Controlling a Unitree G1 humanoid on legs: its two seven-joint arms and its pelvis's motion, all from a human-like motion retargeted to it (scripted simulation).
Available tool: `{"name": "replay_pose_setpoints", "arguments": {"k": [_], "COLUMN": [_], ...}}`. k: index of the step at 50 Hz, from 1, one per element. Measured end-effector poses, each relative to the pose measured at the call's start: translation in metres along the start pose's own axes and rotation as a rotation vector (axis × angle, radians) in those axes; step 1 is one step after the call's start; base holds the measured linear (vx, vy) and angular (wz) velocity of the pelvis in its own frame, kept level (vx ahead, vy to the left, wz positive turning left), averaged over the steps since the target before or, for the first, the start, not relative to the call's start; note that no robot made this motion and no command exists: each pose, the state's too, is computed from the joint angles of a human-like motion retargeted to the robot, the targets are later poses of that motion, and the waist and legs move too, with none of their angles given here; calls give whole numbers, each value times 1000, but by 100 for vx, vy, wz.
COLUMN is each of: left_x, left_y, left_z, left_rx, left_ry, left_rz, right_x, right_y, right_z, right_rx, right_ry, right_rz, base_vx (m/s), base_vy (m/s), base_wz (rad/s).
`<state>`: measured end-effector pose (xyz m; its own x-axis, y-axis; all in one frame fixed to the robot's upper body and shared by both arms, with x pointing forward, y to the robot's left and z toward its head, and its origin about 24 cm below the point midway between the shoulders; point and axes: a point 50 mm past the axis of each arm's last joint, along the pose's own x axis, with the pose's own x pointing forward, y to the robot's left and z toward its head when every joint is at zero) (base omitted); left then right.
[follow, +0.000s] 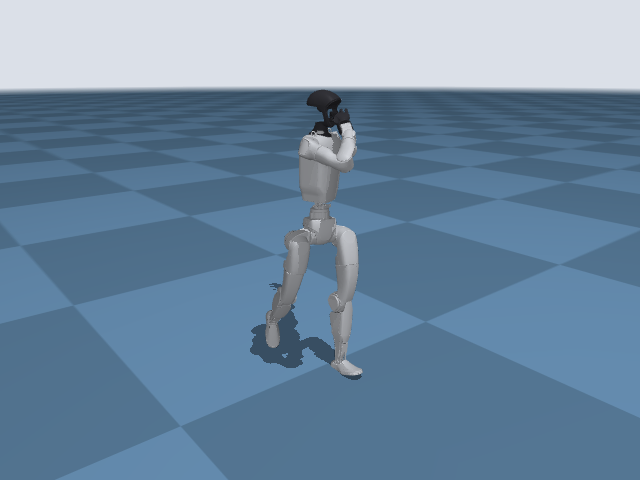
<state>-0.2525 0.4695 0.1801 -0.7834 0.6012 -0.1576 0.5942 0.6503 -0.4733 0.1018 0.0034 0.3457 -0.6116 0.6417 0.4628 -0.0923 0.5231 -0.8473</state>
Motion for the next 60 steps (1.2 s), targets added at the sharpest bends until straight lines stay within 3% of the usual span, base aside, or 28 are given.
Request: {"name": "replay_pose_setpoints", "arguments": {"k": [2,4,7,9,13,16,18,21,25,27,30,33,35,38,41,44,47,50,53,57,60], "left_x": [3,-1,-43,-103,-280,-462,-585,-719,-773,-766,-745,-727,-721,-724,-699,-580,-393,-219,-107,-39,-13], "left_y": [-7,21,97,153,252,291,270,174,3,-63,-131,-160,-152,-71,69,212,276,258,199,110,40], "left_z": [10,51,150,215,265,224,169,73,-16,-29,-26,-12,-4,24,82,176,224,189,112,27,-9], "left_rx": [54,64,138,258,574,592,399,10,-296,-353,-428,-482,-514,-320,-33,233,298,189,-127,-323,-244], "left_ry": [58,19,-177,-294,-132,245,434,596,967,1174,1315,995,691,485,216,-125,-207,-188,-235,-176,-69], "left_rz": [-52,-3,250,541,1264,1833,2183,2647,3159,3338,3572,3864,3954,3751,3302,2583,1814,1159,762,473,258], "right_x": [-23,-71,-182,-264,-386,-401,-367,-272,-158,-122,-84,-71,-89,-188,-312,-407,-439,-404,-320,-171,-83], "right_y": [1,6,45,90,190,220,211,170,113,98,93,108,133,179,218,240,236,193,116,7,-24], "right_z": [-19,-43,-53,-24,130,302,415,532,592,600,603,600,595,565,482,345,181,41,-51,-74,-41], "right_rx": [-78,-96,-48,18,346,755,1061,1475,1751,1733,1548,1257,926,536,364,391,409,327,203,24,37], "right_ry": [184,498,1073,1487,2336,2895,3272,3777,4085,4174,4299,4376,4404,4188,3842,3468,2957,2350,1735,954,484], "right_rz": [-8,-33,-91,-134,0,245,292,145,43,-162,-756,-1199,-1362,-1452,-1499,-1197,-687,-341,-301,-285,-295], "base_vx": [84,82,88,96,99,100,103,107,112,113,111,110,99,90,94,108,115,124,139,129,120], "base_vy": [17,16,16,15,5,-15,-28,-38,-47,-49,-46,-31,-50,-32,-12,-4,5,15,4,28,85], "base_wz": [16,111,143,146,185,208,172,122,49,-9,-53,-100,-81,-118,-149,-202,-207,-152,-121,-93,-18]}}
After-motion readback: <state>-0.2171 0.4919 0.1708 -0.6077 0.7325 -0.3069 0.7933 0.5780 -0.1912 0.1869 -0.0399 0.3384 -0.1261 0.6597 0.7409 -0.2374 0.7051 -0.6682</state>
